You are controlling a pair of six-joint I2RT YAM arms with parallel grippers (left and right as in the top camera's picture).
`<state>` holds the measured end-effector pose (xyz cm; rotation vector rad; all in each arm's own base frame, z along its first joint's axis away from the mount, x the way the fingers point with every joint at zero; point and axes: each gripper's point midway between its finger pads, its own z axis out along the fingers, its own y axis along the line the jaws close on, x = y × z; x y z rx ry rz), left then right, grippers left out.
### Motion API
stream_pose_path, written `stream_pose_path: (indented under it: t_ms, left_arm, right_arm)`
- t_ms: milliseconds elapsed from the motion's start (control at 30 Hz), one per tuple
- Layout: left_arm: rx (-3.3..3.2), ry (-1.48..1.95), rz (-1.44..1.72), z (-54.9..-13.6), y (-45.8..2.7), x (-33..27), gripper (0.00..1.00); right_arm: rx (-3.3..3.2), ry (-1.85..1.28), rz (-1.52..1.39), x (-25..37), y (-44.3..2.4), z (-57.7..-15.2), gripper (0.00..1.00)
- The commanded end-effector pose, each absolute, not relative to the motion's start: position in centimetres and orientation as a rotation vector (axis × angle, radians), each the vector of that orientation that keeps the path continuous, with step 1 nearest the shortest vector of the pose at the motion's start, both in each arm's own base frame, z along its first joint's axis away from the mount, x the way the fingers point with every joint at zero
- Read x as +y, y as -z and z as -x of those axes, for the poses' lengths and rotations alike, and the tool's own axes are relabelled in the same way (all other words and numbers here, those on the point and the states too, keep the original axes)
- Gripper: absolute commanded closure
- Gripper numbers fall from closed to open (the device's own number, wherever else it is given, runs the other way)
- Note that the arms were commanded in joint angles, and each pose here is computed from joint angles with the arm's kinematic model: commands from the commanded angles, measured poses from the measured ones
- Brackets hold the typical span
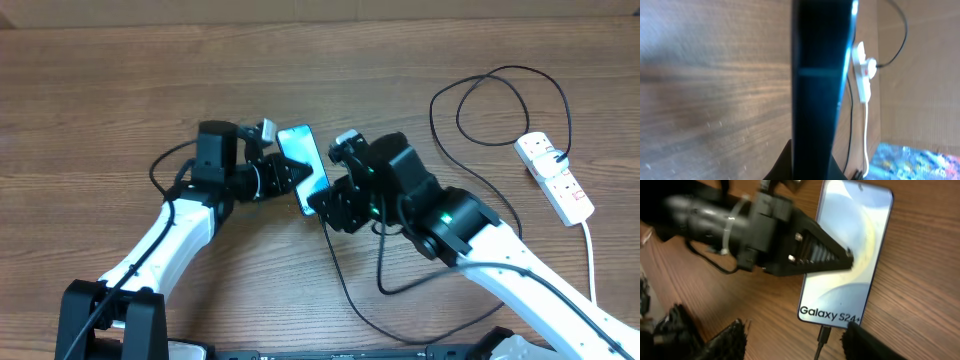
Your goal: Plug charger to phone and switch on socket
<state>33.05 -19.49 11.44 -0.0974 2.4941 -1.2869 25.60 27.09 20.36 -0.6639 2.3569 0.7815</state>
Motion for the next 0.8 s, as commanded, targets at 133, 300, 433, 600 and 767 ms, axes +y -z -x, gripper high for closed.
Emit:
stream_pose_path:
  t_ms: [133, 300, 433, 600, 767]
  left_arm:
    - [2.475, 1.348, -0.297, -29.5, -11.8, -22.4, 0.96]
    - [2.536, 1.195, -0.272, -30.0, -10.0, -19.8, 0.96]
    - [2.532, 1.158, -0.213, -31.0, -9.7, -17.8, 0.96]
    - [2.525, 1.128, -0.192, -31.6, -9.4, -16.3, 0.96]
    - [2.614, 1.105, -0.159, -31.8, -6.7, -16.0, 0.96]
  right_arm:
    - [2.292, -0.793, 0.652, 24.3, -25.1, -22.4, 0.16]
    - [2.366, -0.770, 0.657, 22.0, -24.8, -19.6, 0.00]
    - [2.413, -0.755, 0.660, 21.1, -24.3, -18.5, 0.00]
    - [2.432, -0.749, 0.661, 20.9, -23.9, -18.3, 0.00]
    - [2.432, -0.749, 0.662, 20.9, -23.9, -18.3, 0.00]
